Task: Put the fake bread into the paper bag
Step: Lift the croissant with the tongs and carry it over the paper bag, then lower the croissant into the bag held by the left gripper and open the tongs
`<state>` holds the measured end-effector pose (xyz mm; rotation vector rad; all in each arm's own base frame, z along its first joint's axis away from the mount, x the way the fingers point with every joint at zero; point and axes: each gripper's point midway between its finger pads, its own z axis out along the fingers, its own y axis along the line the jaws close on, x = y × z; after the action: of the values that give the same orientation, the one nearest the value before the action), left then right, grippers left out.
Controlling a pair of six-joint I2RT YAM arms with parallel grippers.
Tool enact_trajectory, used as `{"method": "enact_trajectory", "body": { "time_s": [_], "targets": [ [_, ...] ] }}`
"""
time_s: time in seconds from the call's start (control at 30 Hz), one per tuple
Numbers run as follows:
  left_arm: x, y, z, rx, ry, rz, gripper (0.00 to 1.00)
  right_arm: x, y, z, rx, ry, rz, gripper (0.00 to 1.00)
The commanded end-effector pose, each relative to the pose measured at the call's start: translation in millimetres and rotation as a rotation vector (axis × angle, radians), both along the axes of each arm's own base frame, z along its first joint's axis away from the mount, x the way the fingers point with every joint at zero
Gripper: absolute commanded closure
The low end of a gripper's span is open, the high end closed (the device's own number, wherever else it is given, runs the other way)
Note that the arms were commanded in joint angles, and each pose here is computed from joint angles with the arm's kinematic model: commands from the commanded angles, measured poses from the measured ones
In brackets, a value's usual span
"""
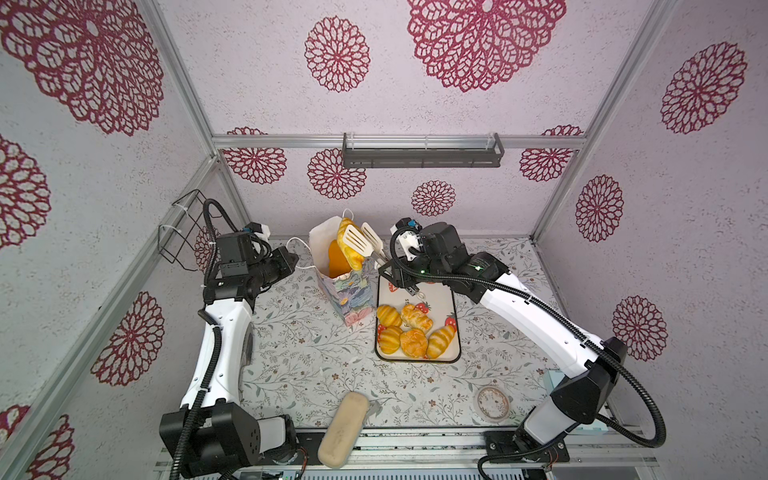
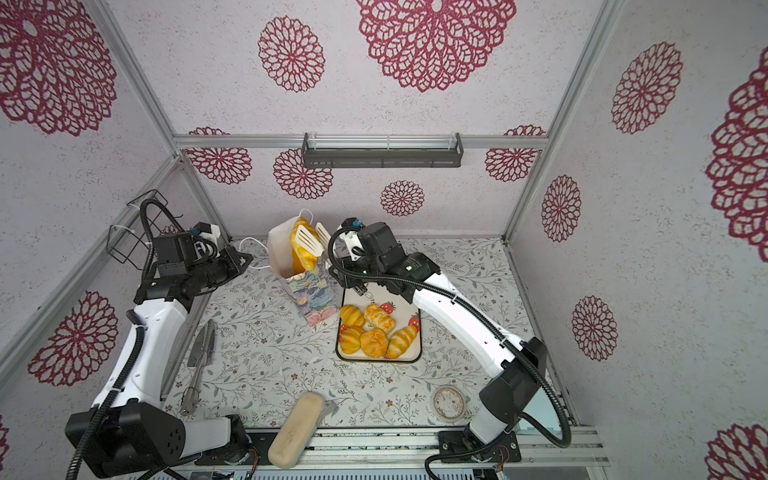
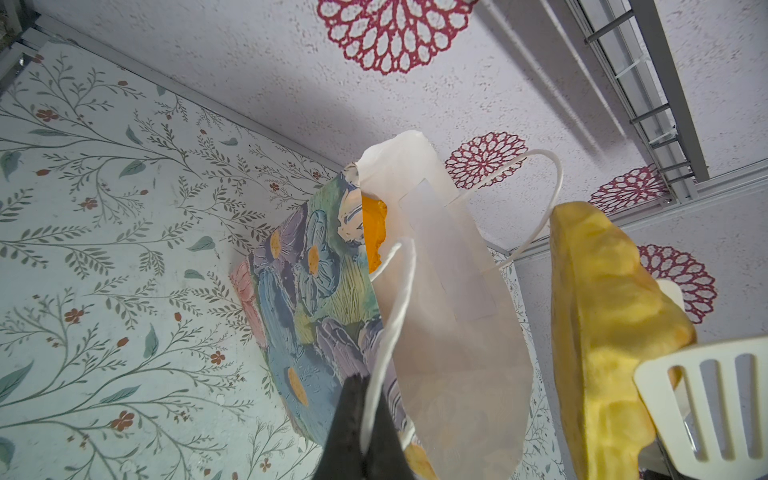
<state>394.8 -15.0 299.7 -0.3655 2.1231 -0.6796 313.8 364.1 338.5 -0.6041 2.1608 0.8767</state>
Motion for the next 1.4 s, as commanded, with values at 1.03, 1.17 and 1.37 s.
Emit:
{"method": "enact_trajectory", "body": {
  "time_s": [1.03, 1.17, 1.37],
  "targets": [
    [-1.0, -1.1, -2.5, -0.003, 0.003, -0.002, 1.00, 14.3, 43.1, 14.5, -0.005, -0.073, 0.042, 0.56],
    [-0.6, -1.0, -3.0, -0.003, 0.004, -0.002, 1.00, 14.5, 43.4, 9.8, -0.015, -0.065, 0.042, 0.53],
    [-0.4, -0.6, -2.5, -0.002, 0.003, -0.001, 1.00, 12.3, 43.2, 7.8, -0.018, -0.061, 0.046, 0.49]
  ]
}}
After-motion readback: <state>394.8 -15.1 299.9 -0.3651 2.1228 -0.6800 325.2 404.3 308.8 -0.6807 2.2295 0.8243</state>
